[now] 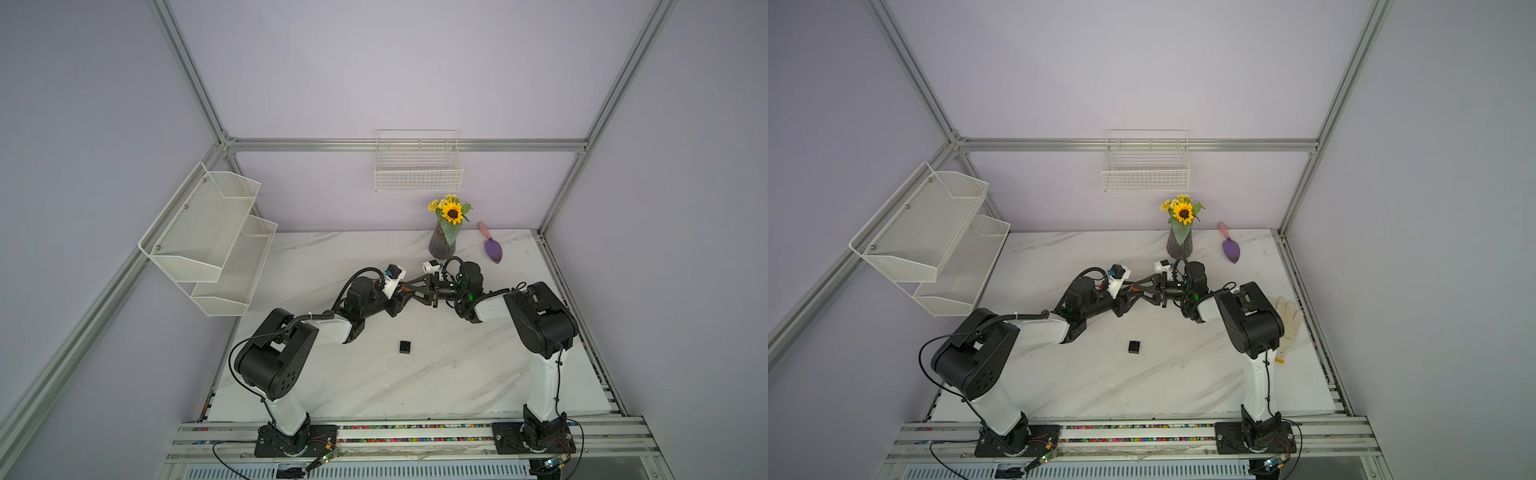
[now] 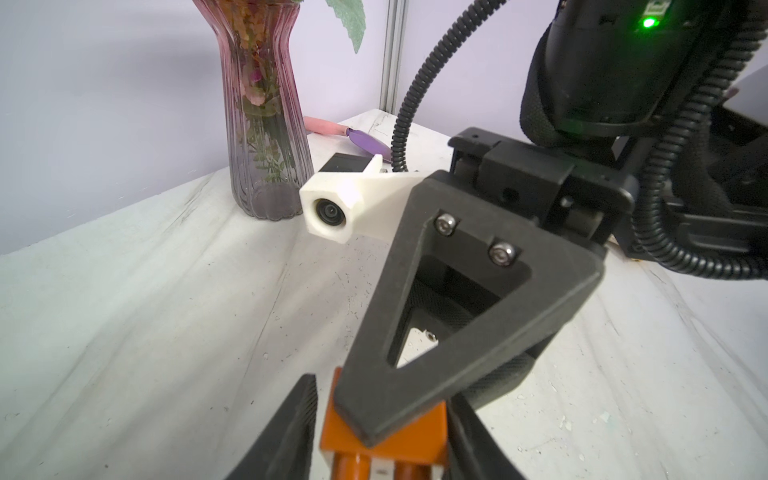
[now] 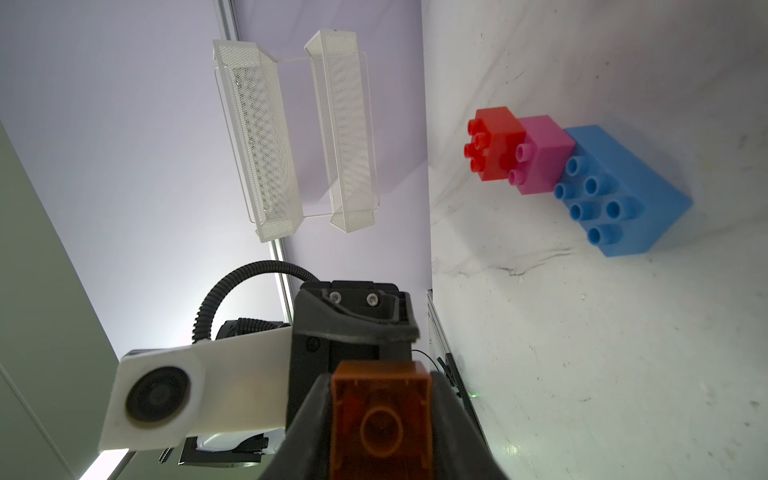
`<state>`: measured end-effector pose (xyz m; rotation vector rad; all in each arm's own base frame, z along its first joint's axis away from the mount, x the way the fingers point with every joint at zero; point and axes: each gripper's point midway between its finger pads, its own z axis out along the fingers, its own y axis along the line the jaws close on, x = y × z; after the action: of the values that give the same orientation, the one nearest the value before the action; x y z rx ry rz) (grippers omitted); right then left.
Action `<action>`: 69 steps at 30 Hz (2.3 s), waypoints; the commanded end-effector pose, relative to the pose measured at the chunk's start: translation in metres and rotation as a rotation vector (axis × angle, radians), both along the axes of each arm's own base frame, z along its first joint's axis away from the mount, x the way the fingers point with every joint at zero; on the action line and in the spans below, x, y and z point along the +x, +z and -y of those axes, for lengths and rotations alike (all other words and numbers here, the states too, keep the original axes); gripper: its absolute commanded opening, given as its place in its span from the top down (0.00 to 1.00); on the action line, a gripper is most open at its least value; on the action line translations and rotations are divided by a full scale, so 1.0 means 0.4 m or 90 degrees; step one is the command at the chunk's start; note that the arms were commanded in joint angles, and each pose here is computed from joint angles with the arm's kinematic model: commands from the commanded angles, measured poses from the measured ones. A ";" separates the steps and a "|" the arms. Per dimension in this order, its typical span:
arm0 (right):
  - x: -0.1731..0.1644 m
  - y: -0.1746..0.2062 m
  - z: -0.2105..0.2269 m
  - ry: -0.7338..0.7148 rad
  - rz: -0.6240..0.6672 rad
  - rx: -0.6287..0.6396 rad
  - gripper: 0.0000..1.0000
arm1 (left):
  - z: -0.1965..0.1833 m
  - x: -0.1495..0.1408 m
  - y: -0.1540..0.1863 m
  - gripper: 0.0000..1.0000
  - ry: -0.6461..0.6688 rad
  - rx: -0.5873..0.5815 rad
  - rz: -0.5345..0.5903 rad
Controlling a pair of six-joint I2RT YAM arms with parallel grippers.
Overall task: Assemble the letter v with lego
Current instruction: Pick up the lego brick from the center of the board, then place the lego brick at the center of the board.
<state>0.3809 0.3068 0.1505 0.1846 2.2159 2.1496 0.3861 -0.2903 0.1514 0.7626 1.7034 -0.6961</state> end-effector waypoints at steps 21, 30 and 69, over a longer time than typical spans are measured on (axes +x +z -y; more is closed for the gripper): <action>0.088 0.001 0.065 -0.092 0.100 -0.098 0.03 | 0.009 0.005 0.091 0.76 0.006 0.055 -0.016; 0.080 0.016 0.348 -0.275 0.270 -0.671 0.03 | 0.035 -0.005 -0.020 0.87 0.043 0.156 -0.224; -0.042 0.063 0.473 -0.332 0.354 -0.779 0.03 | 0.205 -0.157 -0.289 0.71 0.017 0.580 -0.502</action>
<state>0.3634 0.1102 0.1750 0.0765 2.2747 0.2953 0.3200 -0.3682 0.0305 1.1731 2.8173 -0.1446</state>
